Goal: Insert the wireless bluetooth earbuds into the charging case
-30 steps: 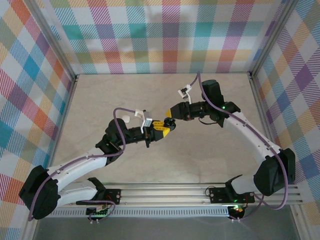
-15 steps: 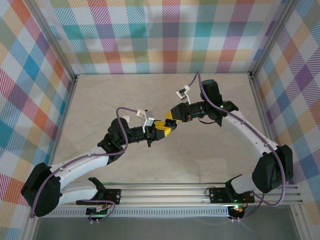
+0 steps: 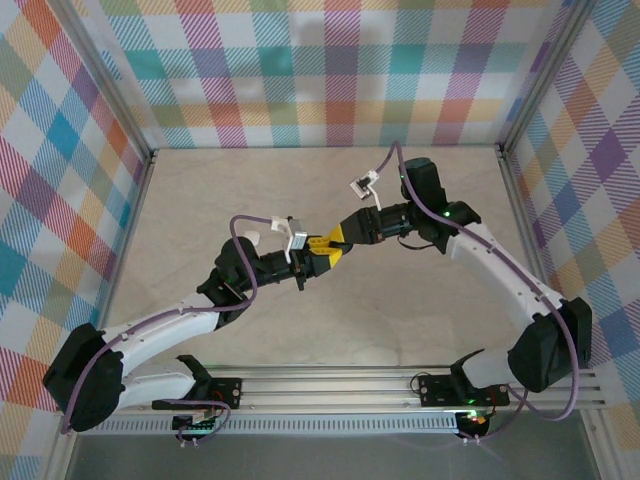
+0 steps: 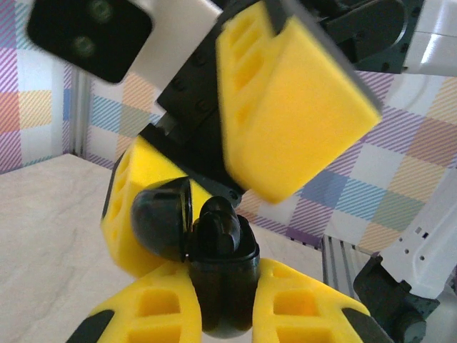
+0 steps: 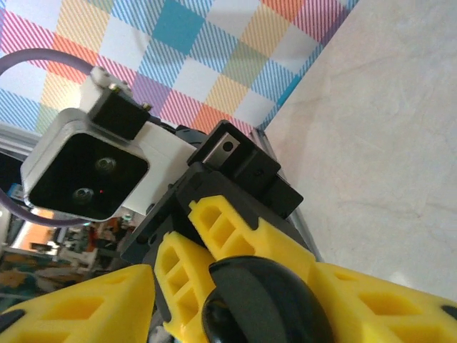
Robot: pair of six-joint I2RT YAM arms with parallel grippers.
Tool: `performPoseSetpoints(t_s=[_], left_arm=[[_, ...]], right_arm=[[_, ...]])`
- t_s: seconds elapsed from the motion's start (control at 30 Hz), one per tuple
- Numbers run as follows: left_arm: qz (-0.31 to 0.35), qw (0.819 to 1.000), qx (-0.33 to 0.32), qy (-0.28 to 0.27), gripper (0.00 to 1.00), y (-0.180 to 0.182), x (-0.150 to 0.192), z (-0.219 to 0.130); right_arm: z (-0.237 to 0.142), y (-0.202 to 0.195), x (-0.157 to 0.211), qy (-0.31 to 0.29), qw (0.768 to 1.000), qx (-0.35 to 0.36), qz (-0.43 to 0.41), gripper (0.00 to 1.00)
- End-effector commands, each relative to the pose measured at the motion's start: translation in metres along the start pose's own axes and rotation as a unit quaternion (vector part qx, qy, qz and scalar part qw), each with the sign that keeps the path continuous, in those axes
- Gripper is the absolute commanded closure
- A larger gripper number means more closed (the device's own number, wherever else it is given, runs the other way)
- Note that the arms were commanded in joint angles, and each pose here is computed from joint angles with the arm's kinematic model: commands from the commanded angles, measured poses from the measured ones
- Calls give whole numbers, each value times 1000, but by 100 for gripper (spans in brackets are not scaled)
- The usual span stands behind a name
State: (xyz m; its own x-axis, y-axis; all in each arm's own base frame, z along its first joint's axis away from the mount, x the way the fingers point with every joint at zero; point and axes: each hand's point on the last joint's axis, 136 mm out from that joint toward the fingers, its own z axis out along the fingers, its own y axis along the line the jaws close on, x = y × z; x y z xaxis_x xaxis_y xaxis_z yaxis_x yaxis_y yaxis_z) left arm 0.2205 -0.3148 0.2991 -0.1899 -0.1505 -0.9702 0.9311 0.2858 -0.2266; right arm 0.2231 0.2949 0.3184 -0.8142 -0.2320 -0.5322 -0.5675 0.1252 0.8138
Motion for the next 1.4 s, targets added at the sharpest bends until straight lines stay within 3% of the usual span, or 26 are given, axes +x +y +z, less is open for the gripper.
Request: performPoseSetpoints(t_s=[0.0,0.2,0.4,0.53,0.67,0.77,0.83,1.0,1.1,1.2,1.37], left_arm=[[-7,1000,-25,-11,100,6,1,-6],[-5,999,-32,-17,100,4,-1,-13],[-11,998,-51,-27,100,5,-6,-23],[-59,993,-97,37,100,19,4,-22],[-99,989,-105,43,100,18,8,-28],[-167,968,-172,69,100,41,19,-37],[-199,960,-177,82,100,46,23,-38],[-239,956,-161,52,100,46,6,-36],[-240,959,-144,35,100,39,-14,-34],[-242,962,-126,24,100,33,-30,-30],[-251,961,-116,-21,100,35,-50,-26]], right_arm=[[-12,31,-5,-28,996,-4,-80,39],[-17,41,-15,-73,990,-9,-118,38],[-16,32,-16,-77,991,11,-112,38],[-17,34,-16,-93,987,-2,-129,37],[-17,28,-22,-120,984,3,-136,38],[-16,23,-24,-127,983,8,-130,42],[-16,19,-26,-132,983,13,-125,44],[-17,-11,-34,-149,983,76,-69,44],[-17,-27,-33,-157,982,99,-31,49],[-13,-30,-32,-160,984,76,3,54],[-7,-23,-33,-157,987,31,22,54]])
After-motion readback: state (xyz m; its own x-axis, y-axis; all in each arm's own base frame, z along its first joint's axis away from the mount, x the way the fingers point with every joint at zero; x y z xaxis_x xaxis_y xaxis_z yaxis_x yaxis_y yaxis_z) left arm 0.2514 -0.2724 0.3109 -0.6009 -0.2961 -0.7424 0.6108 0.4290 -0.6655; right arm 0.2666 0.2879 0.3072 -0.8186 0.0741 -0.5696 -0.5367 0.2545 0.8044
